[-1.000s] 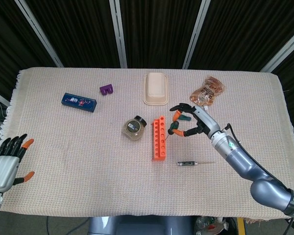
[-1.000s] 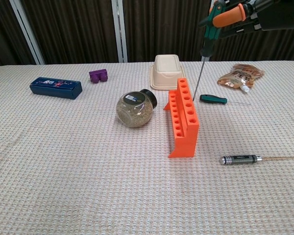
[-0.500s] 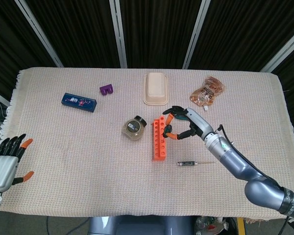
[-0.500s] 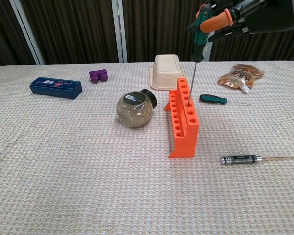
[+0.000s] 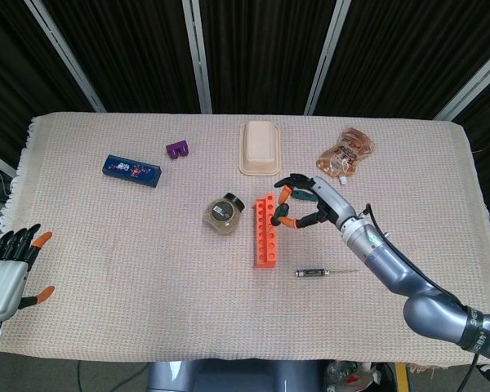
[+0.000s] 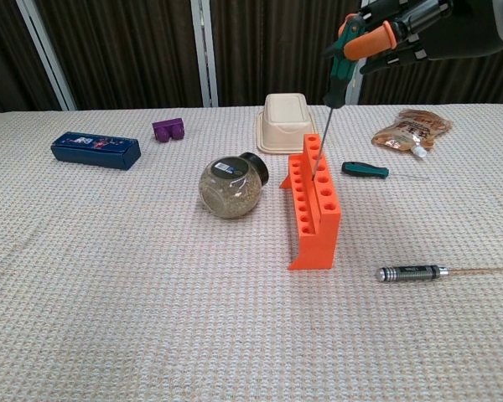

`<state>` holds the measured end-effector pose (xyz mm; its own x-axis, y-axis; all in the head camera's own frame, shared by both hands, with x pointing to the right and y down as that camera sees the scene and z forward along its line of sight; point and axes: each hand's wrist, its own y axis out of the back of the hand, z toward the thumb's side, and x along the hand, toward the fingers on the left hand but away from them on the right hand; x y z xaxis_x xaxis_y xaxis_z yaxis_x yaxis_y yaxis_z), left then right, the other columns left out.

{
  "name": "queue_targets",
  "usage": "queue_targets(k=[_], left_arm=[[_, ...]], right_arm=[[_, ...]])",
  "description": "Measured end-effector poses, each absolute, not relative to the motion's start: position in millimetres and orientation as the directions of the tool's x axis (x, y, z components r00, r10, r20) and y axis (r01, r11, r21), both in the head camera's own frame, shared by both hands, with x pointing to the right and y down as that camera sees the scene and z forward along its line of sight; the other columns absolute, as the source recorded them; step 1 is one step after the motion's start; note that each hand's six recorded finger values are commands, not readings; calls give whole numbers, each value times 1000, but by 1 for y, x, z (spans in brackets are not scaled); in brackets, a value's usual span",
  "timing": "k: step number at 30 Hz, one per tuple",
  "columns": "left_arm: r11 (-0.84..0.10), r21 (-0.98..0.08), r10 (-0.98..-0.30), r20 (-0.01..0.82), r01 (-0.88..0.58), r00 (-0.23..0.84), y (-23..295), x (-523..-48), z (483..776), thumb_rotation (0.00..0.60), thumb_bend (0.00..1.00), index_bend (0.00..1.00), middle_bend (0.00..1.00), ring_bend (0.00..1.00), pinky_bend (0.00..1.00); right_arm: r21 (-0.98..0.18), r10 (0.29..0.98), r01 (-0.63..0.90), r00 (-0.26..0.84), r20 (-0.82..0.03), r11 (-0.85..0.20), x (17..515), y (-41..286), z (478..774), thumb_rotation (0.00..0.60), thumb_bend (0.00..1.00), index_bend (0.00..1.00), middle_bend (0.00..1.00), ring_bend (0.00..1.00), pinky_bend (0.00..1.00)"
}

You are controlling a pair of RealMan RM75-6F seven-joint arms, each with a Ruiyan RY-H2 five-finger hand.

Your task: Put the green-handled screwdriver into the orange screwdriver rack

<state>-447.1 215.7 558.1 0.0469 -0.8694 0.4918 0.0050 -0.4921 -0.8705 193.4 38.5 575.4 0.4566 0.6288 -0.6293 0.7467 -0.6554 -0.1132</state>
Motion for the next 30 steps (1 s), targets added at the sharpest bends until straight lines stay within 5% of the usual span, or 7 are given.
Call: queue_targets(k=[30], left_arm=[[-496,-868,-867,496,7,47,217,-445,558,600,159,110,0,0,0]], right_arm=[[-122,611,735,445,-654,-666,200,42,585,600,326,652,224,0,0]])
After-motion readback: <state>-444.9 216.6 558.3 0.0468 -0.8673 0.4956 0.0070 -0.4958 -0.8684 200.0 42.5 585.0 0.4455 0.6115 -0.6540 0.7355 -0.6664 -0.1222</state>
